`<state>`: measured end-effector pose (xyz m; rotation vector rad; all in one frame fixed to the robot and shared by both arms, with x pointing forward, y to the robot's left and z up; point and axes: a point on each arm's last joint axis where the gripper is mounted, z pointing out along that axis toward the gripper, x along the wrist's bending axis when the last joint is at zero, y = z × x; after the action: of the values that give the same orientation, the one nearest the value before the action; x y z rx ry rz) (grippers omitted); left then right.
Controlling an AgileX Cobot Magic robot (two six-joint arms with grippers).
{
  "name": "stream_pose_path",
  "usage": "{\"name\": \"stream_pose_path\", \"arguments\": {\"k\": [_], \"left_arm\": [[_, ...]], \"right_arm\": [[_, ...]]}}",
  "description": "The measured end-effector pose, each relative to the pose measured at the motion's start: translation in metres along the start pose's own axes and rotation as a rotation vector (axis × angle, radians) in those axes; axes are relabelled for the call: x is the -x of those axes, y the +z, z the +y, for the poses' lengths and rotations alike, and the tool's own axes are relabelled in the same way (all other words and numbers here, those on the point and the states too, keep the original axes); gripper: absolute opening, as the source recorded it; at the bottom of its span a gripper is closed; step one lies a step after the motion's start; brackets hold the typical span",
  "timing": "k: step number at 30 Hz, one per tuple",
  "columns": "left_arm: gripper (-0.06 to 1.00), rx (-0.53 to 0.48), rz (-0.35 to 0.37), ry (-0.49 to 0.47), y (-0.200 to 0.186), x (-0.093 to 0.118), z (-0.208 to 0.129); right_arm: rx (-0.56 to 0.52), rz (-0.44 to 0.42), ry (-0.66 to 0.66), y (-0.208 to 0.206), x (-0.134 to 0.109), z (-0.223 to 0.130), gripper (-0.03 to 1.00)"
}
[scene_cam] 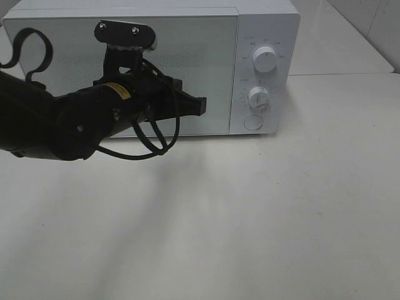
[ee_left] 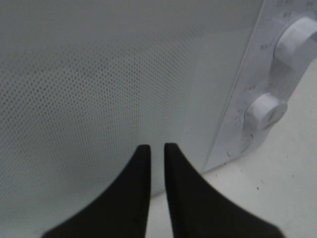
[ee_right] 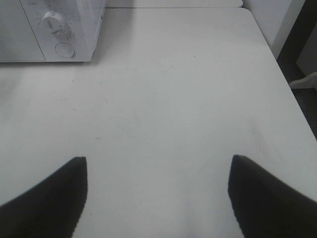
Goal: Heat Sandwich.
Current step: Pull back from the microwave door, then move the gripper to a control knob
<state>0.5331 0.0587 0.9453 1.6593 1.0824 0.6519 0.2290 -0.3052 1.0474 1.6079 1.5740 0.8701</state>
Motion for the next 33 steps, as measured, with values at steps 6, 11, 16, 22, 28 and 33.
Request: {"name": "stream_pose_path", "arguments": {"k": [6, 11, 16, 22, 28, 33], "left_arm": [[0.79, -0.080, -0.020, -0.011, -0.015, -0.001, -0.002], [0.97, -0.149, -0.045, -0.019, -0.032, -0.001, -0.002], [0.97, -0.227, -0.075, -0.024, -0.048, -0.001, -0.001], [0.97, -0.397, -0.076, -0.080, -0.067, -0.023, 0.006], [0.97, -0.537, -0.059, -0.136, -0.086, -0.049, 0.010], [0.97, -0.629, -0.027, -0.182, -0.107, -0.075, 0.016]], "right_arm": [[0.000, 0.000, 0.000, 0.000, 0.000, 0.000, 0.76], [0.000, 0.000, 0.000, 0.000, 0.000, 0.000, 0.76], [0.000, 0.000, 0.000, 0.000, 0.000, 0.000, 0.76], [0.000, 0.000, 0.000, 0.000, 0.000, 0.000, 0.76], [0.000, 0.000, 0.000, 0.000, 0.000, 0.000, 0.76], [0.000, 0.000, 0.000, 0.000, 0.000, 0.000, 0.76]]}}
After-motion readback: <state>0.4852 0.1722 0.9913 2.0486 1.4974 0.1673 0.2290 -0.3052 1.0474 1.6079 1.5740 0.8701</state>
